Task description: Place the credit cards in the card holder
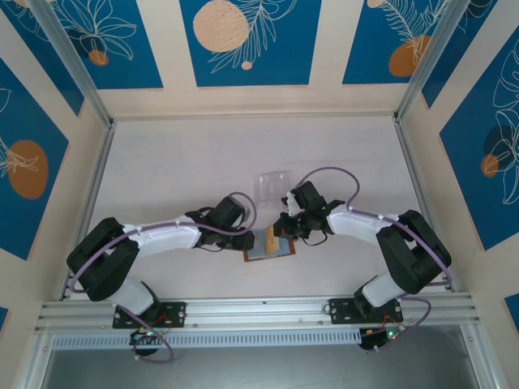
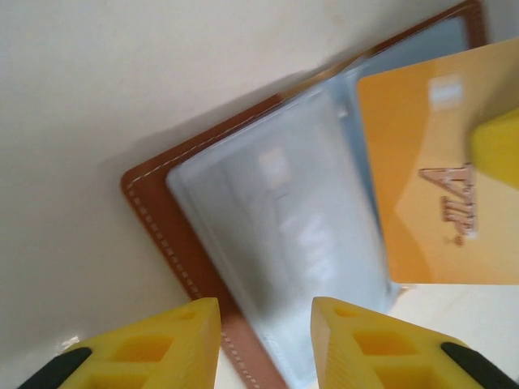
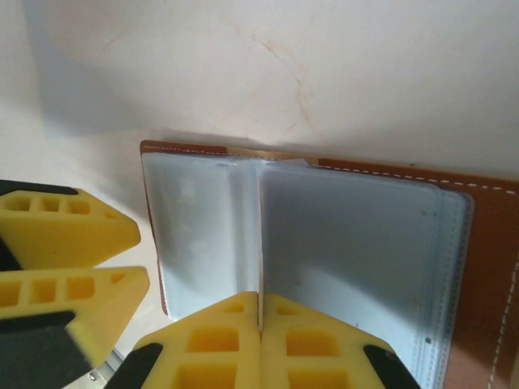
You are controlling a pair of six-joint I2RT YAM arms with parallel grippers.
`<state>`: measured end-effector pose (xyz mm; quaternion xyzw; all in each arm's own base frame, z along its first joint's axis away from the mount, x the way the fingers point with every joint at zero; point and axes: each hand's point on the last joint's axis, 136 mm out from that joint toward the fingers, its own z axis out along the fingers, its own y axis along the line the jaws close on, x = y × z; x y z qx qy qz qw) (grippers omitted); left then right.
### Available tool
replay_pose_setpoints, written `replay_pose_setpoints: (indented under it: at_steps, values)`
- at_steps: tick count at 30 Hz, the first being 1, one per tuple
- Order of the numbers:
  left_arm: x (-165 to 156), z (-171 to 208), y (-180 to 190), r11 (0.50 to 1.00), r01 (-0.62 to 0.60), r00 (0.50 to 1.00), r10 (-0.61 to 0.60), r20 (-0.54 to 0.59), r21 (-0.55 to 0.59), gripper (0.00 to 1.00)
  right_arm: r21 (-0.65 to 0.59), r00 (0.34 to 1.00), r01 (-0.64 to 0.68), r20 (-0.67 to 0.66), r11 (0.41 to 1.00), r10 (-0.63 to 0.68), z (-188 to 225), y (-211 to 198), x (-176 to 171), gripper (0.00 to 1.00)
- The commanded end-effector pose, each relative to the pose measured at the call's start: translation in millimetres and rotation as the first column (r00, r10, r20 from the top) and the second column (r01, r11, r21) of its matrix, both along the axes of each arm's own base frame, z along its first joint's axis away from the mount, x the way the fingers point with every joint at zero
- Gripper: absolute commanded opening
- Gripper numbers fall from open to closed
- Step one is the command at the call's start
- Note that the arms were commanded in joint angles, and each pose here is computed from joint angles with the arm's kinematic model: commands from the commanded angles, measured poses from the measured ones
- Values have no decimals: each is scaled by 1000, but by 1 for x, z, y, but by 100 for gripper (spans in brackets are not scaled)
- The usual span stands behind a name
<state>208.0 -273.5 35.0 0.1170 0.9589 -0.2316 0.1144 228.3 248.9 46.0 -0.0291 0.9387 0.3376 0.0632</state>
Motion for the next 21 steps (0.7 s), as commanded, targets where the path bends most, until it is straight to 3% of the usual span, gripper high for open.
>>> replay_pose_setpoints:
  at_steps: [1,9,21]
  values:
    - [2,-15,10,996,16,1000,-14,-15,86,32,74,998,10,53,997,-14,12,7,5,0]
    - [-6,-48,23,988,5,998,4,-59,153,22,116,996,48,74,992,-56,13,4,14,0]
    - [-16,-58,29,987,-11,997,24,-80,160,20,149,986,107,108,983,-124,16,-5,18,0]
